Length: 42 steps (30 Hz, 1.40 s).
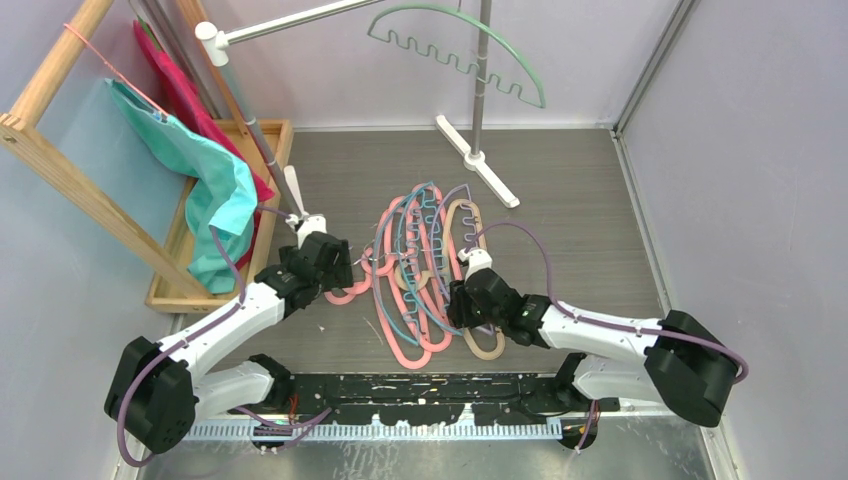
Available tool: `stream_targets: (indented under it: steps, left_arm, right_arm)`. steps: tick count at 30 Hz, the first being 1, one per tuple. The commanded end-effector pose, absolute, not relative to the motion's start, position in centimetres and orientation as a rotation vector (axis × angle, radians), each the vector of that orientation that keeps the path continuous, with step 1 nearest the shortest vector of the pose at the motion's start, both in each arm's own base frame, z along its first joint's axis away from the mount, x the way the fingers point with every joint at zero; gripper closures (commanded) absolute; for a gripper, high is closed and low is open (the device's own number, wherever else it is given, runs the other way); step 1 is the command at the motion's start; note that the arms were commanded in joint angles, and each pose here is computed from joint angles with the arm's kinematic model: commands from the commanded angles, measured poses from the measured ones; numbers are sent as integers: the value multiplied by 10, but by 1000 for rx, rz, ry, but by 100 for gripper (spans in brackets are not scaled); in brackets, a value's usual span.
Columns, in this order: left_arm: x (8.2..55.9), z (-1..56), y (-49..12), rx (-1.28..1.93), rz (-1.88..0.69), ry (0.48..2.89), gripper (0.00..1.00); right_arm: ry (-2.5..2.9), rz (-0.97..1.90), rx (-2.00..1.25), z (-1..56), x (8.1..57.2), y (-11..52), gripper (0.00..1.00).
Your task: Organize the hangers
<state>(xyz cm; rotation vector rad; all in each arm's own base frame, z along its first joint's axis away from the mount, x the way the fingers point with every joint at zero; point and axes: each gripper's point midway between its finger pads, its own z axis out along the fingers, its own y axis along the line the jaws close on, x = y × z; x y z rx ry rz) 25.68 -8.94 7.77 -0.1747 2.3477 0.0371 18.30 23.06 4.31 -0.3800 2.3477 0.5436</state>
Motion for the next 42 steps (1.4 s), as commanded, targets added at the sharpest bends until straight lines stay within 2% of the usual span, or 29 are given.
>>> stream_targets:
  steps: [1, 5, 9, 10, 11, 28, 42]
  left_arm:
    - [264, 90, -93, -205, 0, 2293, 2]
    - [264, 89, -93, -203, 1, 2295, 2]
    - [264, 87, -94, -201, 3, 2300, 2]
    - [264, 87, -94, -201, 3, 2299, 2]
    - [265, 87, -94, -200, 6, 2302, 2]
    - [262, 85, -93, -209, 1, 2301, 2]
    - [260, 89, -90, -223, -3, 2285, 2]
  right_arm:
    - [2290, 580, -358, 53, 193, 241, 54]
    - [2284, 566, -357, 52, 195, 240, 61]
    - [2276, 547, -356, 53, 198, 239, 92]
    - [2271, 545, -353, 55, 198, 238, 97]
    - [2264, 550, -348, 59, 199, 238, 99]
    - [1849, 1018, -207, 221, 194, 267, 99]
    - [1353, 1520, -322, 410, 187, 346, 99]
